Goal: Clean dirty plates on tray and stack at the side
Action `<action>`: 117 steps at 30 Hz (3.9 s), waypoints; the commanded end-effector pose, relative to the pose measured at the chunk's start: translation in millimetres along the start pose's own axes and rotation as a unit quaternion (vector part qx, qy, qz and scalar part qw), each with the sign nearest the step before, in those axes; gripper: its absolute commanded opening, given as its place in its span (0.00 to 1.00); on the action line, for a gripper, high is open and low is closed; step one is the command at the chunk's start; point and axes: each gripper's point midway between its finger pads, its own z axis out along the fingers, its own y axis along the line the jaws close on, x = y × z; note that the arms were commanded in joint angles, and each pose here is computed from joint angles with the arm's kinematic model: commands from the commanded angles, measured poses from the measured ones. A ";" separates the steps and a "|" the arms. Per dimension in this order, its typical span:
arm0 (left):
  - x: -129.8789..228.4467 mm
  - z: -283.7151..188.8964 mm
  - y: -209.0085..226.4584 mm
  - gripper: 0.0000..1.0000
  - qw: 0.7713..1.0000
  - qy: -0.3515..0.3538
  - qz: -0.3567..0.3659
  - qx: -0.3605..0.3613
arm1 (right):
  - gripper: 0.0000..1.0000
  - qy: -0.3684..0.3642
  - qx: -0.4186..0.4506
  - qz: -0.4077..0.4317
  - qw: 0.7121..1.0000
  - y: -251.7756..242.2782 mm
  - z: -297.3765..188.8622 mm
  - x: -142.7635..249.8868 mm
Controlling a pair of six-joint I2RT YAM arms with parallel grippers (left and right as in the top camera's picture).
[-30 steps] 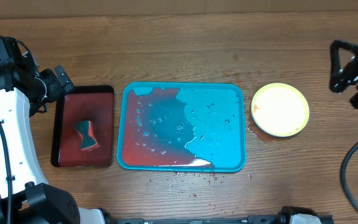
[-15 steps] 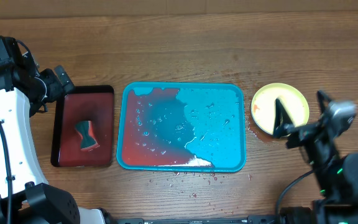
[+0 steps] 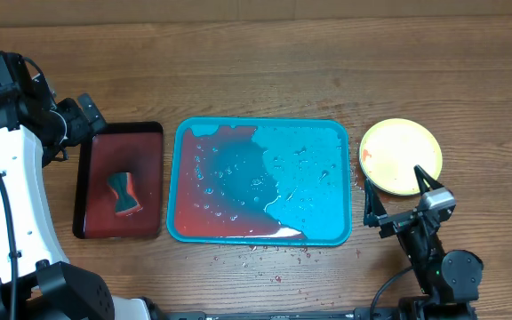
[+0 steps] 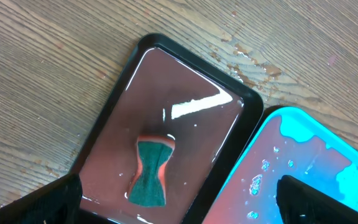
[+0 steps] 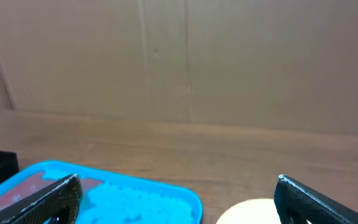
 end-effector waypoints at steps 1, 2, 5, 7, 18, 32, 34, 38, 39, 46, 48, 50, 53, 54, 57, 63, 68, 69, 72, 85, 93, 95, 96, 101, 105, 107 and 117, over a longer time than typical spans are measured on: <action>-0.9 -0.8 -5.1 1.00 1.000 -0.001 -0.002 0.006 | 1.00 -0.003 -0.002 -0.004 1.000 0.5 -0.7 14.0; -1.0 -0.8 -5.1 1.00 1.000 -0.002 -0.002 0.005 | 1.00 -0.004 -0.001 -0.004 1.000 0.2 -1.3 17.3; -0.9 -0.8 -5.1 1.00 1.000 -0.001 -0.002 0.006 | 1.00 0.001 -0.002 -0.003 1.000 1.3 -4.8 20.0; -0.9 -0.8 -5.1 1.00 1.000 -0.001 -0.002 0.006 | 1.00 0.007 -0.004 0.000 1.000 1.9 -4.6 22.8; -1.0 -0.8 -5.1 1.00 1.000 -0.002 -0.002 0.005 | 1.00 0.020 -0.013 0.005 1.000 5.3 -4.8 29.2; -1.0 -0.8 -5.1 1.00 1.000 -0.002 -0.002 0.005 | 1.00 0.020 -0.013 0.005 1.000 5.3 -4.8 29.2; -0.9 -0.8 -5.1 1.00 1.000 -0.001 -0.002 0.006 | 1.00 0.020 -0.013 0.005 1.000 5.3 -4.8 29.2; -1.2 -0.9 -4.0 1.00 1.000 -0.002 -0.003 0.003 | 1.00 0.020 -0.013 0.005 1.000 5.3 -4.8 29.2; -0.9 -0.7 -4.8 1.00 1.000 -0.002 -0.002 0.004 | 1.00 0.020 -0.013 0.005 1.000 5.3 -4.8 29.2; -3.7 -51.3 1.1 1.00 0.995 -0.080 0.048 -0.036 | 1.00 0.020 -0.013 0.005 1.000 5.3 -4.8 29.2; -1.2 -76.0 11.2 0.99 0.988 -0.120 0.063 -0.077 | 1.00 0.020 -0.013 0.005 1.000 5.3 -4.8 29.2; 7.7 -94.0 11.3 1.00 0.983 -0.145 0.070 -0.085 | 1.00 0.020 -0.013 0.005 1.000 5.3 -4.8 29.2; 30.5 -112.2 12.1 0.99 0.979 -0.170 0.079 -0.077 | 1.00 0.020 -0.013 0.005 1.000 5.3 -4.8 29.2; 35.9 -117.5 21.2 1.00 0.976 -0.180 0.075 -0.096 | 1.00 0.020 -0.013 0.005 1.000 5.3 -4.8 29.2; 46.8 -132.1 46.8 1.00 0.960 -0.229 0.059 -0.148 | 1.00 0.020 -0.013 0.005 1.000 5.3 -4.8 29.2; 67.4 -125.8 37.0 1.00 0.936 -0.340 0.054 -0.066 | 1.00 0.020 -0.013 0.005 1.000 5.3 -4.8 29.2; 72.8 -111.1 -4.0 1.00 0.872 -0.468 0.127 0.066 | 1.00 0.020 -0.013 0.005 1.000 5.3 -4.8 29.2; 77.1 -106.4 -9.8 1.00 0.860 -0.482 0.145 0.082 | 1.00 0.020 -0.013 0.005 1.000 5.3 -4.8 29.2; 92.7 -87.9 -19.8 1.00 0.836 -0.507 0.180 0.107 | 1.00 0.020 -0.013 0.005 1.000 5.3 -4.8 29.2; 143.4 -28.7 -23.3 1.00 0.802 -0.523 0.266 0.111 | 1.00 0.020 -0.013 0.005 1.000 5.3 -4.8 29.2; 150.5 -3.4 -20.1 1.00 0.810 -0.510 0.266 0.111 | 1.00 0.020 -0.013 0.005 1.000 5.3 -4.8 29.2; 150.3 -3.7 -19.9 1.00 0.810 -0.511 0.266 0.111 | 1.00 0.020 -0.013 0.005 1.000 5.3 -4.8 29.2; 150.3 -3.8 -20.1 1.00 0.810 -0.511 0.266 0.111 | 1.00 0.020 -0.013 0.005 1.000 5.3 -4.8 29.2; 150.2 -3.8 -19.9 1.00 0.810 -0.511 0.266 0.111 | 1.00 0.020 -0.013 0.005 1.000 5.3 -4.8 29.2; 150.2 -3.6 -19.9 1.00 0.810 -0.510 0.266 0.111 | 1.00 0.020 -0.013 0.005 1.000 5.3 -4.8 29.2; 150.2 -3.6 -19.9 1.00 0.810 -0.510 0.266 0.111 | 1.00 0.020 -0.013 0.005 1.000 5.3 -4.8 29.2; 150.2 -3.6 -19.9 1.00 0.810 -0.510 0.266 0.111 | 1.00 0.020 -0.013 0.005 1.000 5.3 -4.8 29.2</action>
